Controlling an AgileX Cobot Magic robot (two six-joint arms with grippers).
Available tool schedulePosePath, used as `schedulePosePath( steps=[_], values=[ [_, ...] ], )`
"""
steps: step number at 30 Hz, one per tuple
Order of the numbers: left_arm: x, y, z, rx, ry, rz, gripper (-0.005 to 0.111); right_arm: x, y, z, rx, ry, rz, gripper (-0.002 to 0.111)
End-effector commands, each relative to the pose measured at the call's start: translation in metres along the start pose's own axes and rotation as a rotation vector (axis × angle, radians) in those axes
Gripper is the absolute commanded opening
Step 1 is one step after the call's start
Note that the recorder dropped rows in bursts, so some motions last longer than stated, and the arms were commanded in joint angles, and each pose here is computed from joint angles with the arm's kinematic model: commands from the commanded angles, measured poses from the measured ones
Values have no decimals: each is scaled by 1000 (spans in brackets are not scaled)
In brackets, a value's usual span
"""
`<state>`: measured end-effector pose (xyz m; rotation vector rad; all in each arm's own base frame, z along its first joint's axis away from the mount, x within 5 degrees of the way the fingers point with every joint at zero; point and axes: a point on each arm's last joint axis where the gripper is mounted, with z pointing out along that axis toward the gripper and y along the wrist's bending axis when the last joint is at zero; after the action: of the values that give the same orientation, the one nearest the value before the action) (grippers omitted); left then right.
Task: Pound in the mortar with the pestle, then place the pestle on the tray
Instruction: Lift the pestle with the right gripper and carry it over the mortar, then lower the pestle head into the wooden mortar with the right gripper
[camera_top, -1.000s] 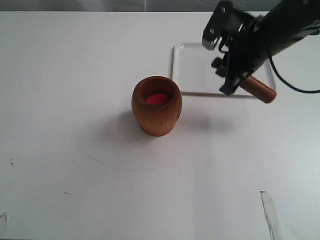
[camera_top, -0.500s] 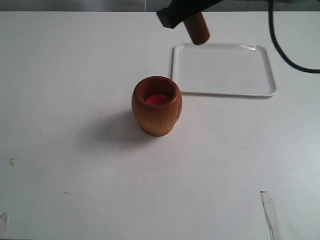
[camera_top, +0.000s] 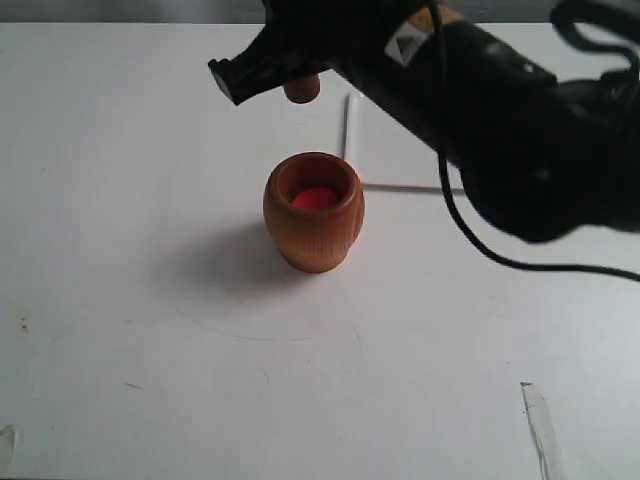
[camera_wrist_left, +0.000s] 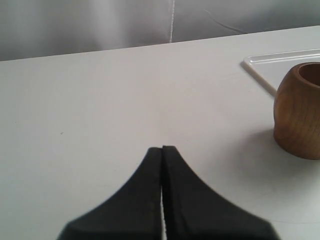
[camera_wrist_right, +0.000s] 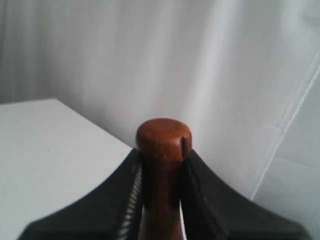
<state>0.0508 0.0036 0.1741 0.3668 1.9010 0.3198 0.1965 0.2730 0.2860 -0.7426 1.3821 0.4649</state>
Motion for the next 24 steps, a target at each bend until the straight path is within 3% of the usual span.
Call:
schedulePosePath(
  steps=[1,8,15,24],
  values=[
    [0,-1,0,8,-7,-12,0,11,5,-24,-42,-216,83,0],
    [0,-1,0,8,-7,-12,0,44,5,-52,-37,-199,79,0],
    [0,-1,0,8,-7,-12,0,58,8,-51,-49,-172,90,0],
    [0,-1,0,8,-7,-12,0,136,27,-34,-72,55,153,0]
  ],
)
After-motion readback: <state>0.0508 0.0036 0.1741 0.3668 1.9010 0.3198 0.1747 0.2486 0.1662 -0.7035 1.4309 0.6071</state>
